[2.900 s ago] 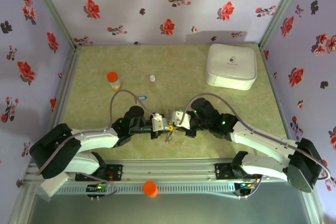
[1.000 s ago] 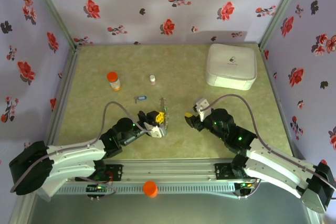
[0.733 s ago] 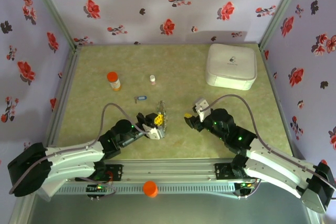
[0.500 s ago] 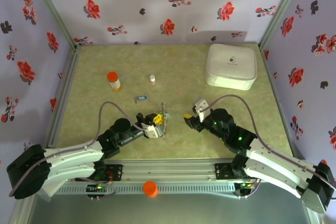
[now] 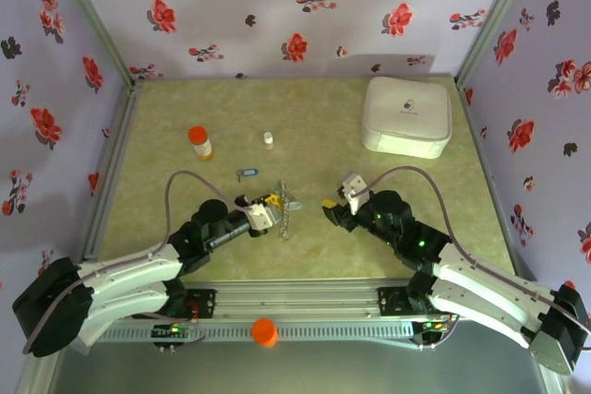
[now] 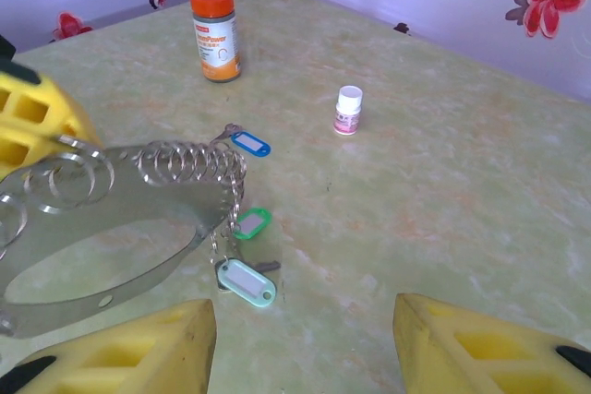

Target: Put the keys on the keyring

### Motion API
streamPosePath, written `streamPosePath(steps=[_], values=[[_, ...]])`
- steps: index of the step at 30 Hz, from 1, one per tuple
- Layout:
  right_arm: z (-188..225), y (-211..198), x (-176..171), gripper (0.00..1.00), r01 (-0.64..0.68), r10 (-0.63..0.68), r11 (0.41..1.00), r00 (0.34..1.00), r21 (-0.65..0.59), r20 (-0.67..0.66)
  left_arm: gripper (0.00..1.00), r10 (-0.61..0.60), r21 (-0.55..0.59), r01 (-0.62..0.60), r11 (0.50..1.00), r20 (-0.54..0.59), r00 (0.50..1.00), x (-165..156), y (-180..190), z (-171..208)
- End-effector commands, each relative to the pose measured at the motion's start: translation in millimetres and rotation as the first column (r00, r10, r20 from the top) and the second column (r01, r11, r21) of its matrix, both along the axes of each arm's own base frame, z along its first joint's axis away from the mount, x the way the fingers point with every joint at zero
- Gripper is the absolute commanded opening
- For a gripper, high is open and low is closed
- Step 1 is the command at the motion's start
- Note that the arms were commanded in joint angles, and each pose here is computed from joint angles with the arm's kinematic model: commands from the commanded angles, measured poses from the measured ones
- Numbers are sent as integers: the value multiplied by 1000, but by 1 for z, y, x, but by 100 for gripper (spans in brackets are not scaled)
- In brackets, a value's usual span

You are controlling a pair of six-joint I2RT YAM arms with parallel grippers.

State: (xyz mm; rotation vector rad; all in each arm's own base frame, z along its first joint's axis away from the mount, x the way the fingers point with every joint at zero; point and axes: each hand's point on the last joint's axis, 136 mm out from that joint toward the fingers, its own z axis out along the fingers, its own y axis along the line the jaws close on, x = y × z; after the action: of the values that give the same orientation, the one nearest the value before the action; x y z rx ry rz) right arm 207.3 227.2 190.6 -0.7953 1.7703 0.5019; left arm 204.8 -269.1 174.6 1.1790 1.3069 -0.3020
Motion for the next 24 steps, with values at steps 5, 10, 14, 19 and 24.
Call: streamPosePath(steps=[5,10,14,19,24], values=[[1,17,-7,54,-111,110,993,994,-42,-9,0,328,-162,-337,927,-79,941,45,46,61],[-12,46,-14,53,-216,211,974,975,-69,-75,0,455,-130,-471,872,-136,880,55,76,63],[-17,70,-15,53,-267,259,963,958,-47,-125,0,512,-99,-544,833,-234,826,59,92,55],[-12,84,-14,52,-278,277,960,949,14,-147,0,503,-103,-562,821,-337,796,58,94,51],[-9,85,-18,52,-300,302,953,945,40,-126,0,429,-189,-516,836,-361,828,55,83,60]])
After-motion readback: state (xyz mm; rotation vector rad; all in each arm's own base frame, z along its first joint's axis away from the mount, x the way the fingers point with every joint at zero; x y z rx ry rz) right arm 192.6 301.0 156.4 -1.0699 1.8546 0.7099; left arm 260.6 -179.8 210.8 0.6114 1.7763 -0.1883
